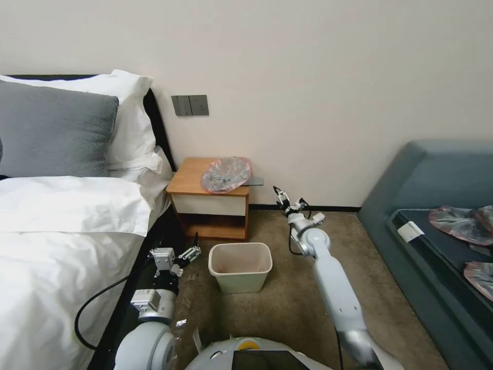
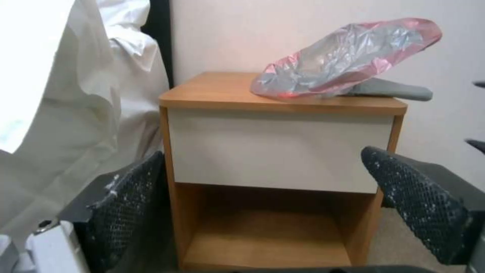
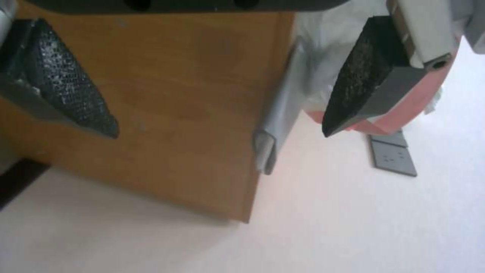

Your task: Pick up the garbage bag from the table and place it over the trash can.

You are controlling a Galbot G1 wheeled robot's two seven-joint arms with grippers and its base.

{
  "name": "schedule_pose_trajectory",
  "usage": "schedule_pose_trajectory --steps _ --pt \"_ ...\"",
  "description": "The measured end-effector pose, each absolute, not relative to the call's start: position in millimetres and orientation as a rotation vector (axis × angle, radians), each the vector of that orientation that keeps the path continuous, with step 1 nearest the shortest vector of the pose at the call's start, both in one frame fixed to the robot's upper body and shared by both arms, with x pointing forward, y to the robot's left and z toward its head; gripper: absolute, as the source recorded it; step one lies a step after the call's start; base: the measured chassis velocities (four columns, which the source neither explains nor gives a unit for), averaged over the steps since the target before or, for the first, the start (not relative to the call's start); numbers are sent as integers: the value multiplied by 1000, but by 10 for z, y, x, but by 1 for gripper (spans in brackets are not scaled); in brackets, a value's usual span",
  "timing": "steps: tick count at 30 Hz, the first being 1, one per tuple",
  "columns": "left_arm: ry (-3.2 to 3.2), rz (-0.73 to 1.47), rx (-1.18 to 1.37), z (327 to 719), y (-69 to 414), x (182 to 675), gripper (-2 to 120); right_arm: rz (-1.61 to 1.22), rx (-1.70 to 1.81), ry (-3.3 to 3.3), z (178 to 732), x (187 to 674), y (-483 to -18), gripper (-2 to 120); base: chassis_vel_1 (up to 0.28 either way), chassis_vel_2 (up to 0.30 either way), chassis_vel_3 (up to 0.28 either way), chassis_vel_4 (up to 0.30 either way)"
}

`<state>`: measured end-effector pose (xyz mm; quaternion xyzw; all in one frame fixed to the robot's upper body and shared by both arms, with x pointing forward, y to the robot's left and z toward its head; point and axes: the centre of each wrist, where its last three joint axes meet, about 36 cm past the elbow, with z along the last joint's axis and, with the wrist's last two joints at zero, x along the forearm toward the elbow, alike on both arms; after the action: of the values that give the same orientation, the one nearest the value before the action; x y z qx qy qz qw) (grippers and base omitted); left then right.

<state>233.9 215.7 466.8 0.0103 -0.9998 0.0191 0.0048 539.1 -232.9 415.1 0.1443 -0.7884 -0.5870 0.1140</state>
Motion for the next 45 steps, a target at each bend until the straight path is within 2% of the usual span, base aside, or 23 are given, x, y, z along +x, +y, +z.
schedule_pose_trajectory --steps 8,18,25,26,29,30,32,33,37,38,45 --pt "-3128 57 36 4611 2169 2363 100 -1726 506 -2250 4142 5893 -2156 100 0 0 0 0" --pt "-3112 71 35 4500 2153 2410 100 -1742 535 -2222 4041 6151 -1975 98 0 0 0 0" --pt "-3104 77 41 4426 2142 2438 100 -1760 560 -2230 4030 6211 -1897 72 0 0 0 0" --pt "-3104 77 41 4426 2142 2438 100 -1760 560 -2230 4030 6211 -1897 72 0 0 0 0" --pt "-3108 73 39 4366 2123 2436 100 -1770 584 -2227 4031 6205 -1856 56 0 0 0 0" --pt "-3108 73 39 4366 2123 2436 100 -1770 584 -2227 4031 6205 -1856 56 0 0 0 0" --pt "-3113 66 28 4348 2123 2435 100 -1764 593 -2235 4030 6195 -1841 46 0 0 0 0" --pt "-3113 66 28 4348 2123 2435 100 -1764 593 -2235 4030 6195 -1841 46 0 0 0 0" --pt "-3121 64 10 4337 2122 2433 100 -1756 600 -2255 4047 6185 -1875 26 0 0 0 0" --pt "-3121 64 10 4337 2122 2433 100 -1756 600 -2255 4047 6185 -1875 26 0 0 0 0" --pt "-3121 64 14 4315 2101 2425 100 -1755 591 -2263 4061 6158 -1867 0 0 0 0 0"
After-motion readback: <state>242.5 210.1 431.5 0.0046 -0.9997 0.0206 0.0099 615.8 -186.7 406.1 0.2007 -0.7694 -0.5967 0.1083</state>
